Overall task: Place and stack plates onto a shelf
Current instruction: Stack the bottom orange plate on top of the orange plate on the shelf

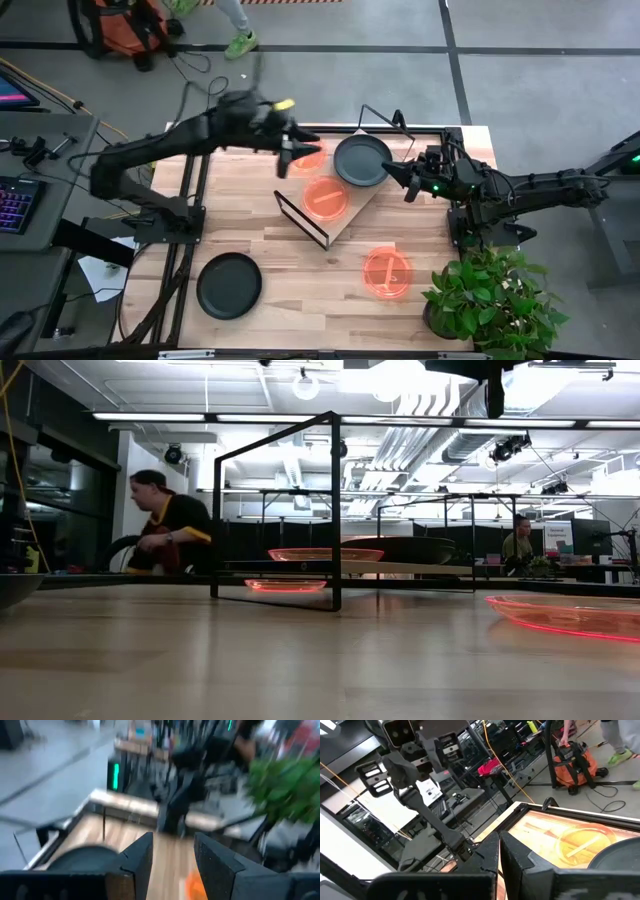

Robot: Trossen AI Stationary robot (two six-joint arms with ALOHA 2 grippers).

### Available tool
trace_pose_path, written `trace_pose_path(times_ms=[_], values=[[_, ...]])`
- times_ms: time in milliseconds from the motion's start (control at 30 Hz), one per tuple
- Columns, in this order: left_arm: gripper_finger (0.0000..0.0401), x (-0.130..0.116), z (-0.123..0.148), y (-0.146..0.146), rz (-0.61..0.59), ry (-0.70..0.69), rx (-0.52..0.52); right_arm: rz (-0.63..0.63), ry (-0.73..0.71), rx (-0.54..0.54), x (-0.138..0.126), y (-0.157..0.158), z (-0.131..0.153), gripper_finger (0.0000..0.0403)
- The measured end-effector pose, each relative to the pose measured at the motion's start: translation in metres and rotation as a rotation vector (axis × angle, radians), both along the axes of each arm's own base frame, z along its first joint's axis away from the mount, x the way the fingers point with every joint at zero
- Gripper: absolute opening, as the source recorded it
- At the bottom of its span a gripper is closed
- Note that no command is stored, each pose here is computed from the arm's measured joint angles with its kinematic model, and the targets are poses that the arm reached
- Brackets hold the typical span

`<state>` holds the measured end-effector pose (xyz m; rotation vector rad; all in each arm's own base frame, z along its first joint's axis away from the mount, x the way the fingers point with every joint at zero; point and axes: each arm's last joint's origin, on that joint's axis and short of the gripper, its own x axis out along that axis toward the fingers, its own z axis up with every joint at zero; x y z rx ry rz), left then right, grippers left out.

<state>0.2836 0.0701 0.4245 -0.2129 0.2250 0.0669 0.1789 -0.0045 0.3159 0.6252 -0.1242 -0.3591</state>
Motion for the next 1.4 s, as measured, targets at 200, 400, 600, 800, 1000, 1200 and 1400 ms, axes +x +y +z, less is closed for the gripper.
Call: trace_pose_path(times_ms=[200,400,600,800,1000,1200,1400], values=[[0.0131,-0.051,-0.038,-0.012,0.033,-0.263,-0.094,0.004,0.001,-0.001,0.000,0.000,0.000,0.0000],[0.0131,-0.085,-0.080,-0.021,0.042,-0.449,-0.221,0.004,0.001,-0.001,0.000,0.000,0.000,0.0000],[0.0131,-0.100,-0.091,-0.023,0.093,-0.512,-0.246,0.006,-0.007,0.020,0.000,0.000,0.000,0.0003],[0.0131,-0.101,-0.091,-0.024,0.092,-0.516,-0.245,0.265,0.174,0.378,0.000,0.001,-0.022,0.0050],[0.0131,-0.100,-0.092,-0.023,0.094,-0.506,-0.246,0.405,0.725,0.725,-0.013,0.022,-0.070,0.0109],[0.0131,-0.100,-0.092,-0.023,0.095,-0.504,-0.247,0.331,1.162,0.792,-0.024,0.048,-0.103,0.0123],[0.0131,-0.100,-0.092,-0.023,0.095,-0.500,-0.239,0.337,1.296,0.754,-0.010,0.070,-0.125,0.0124]])
